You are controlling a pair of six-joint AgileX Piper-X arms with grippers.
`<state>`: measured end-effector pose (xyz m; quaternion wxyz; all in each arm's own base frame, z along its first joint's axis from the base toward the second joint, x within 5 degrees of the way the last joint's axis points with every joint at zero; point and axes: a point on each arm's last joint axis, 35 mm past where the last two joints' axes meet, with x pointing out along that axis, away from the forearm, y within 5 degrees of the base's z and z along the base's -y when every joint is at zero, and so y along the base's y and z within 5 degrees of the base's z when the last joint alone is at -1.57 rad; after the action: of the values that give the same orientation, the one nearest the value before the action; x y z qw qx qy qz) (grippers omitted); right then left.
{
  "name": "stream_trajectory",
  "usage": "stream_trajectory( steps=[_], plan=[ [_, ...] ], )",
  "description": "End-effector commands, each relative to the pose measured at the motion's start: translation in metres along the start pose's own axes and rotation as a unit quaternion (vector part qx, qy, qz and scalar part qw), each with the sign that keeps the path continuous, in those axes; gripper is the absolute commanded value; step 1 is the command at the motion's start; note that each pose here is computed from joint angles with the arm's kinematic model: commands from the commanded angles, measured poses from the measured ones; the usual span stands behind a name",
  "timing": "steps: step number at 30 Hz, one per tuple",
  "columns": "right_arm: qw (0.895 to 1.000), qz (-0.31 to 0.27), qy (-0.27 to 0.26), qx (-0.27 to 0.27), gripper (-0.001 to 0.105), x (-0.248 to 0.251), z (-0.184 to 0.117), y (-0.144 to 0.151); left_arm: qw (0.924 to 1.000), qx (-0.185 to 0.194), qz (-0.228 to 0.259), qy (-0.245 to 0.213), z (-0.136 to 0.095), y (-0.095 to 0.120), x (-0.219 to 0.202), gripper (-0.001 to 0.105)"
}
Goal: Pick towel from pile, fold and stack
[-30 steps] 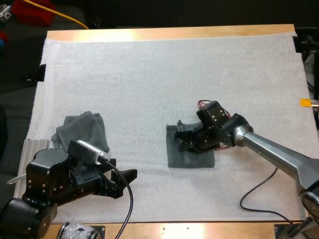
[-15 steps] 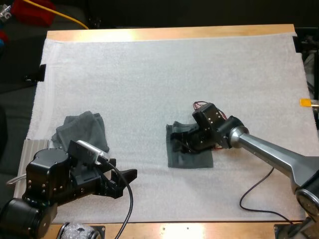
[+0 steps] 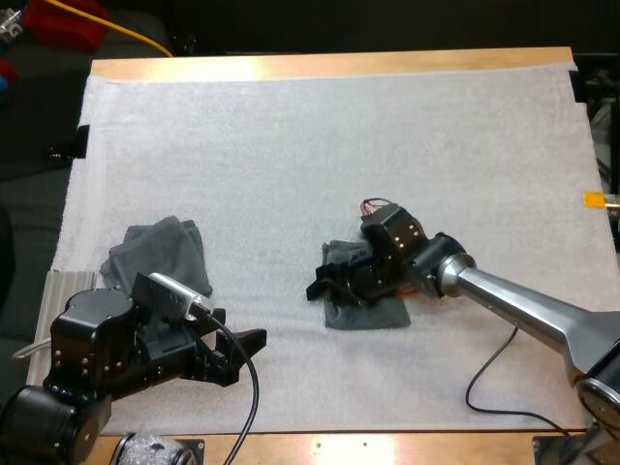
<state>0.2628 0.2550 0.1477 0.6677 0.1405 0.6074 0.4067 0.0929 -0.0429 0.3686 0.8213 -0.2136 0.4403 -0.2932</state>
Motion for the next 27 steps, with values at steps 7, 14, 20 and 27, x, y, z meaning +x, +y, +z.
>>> stream_trajectory(
  steps=[7, 14, 20, 27],
  plan=[
    [1.0, -0.008, -0.005, -0.01, 0.056, -0.003, -0.001, 0.005, 1.0, 0.005, -0.003, -0.003, 0.0, -0.001, -0.002, 0.069],
    [0.992, -0.107, -0.036, -0.062, 0.056, -0.021, -0.003, 0.01, 1.0, 0.005, -0.003, -0.003, 0.0, -0.001, -0.002, 0.069],
    [0.978, -0.178, -0.032, -0.108, 0.056, -0.044, -0.011, 0.018, 1.0, 0.005, -0.003, -0.003, 0.0, -0.001, -0.002, 0.069],
    [0.964, -0.235, -0.029, -0.12, 0.056, -0.062, -0.019, 0.023, 1.0, 0.005, -0.003, -0.003, 0.0, -0.001, -0.002, 0.069]
  ],
)
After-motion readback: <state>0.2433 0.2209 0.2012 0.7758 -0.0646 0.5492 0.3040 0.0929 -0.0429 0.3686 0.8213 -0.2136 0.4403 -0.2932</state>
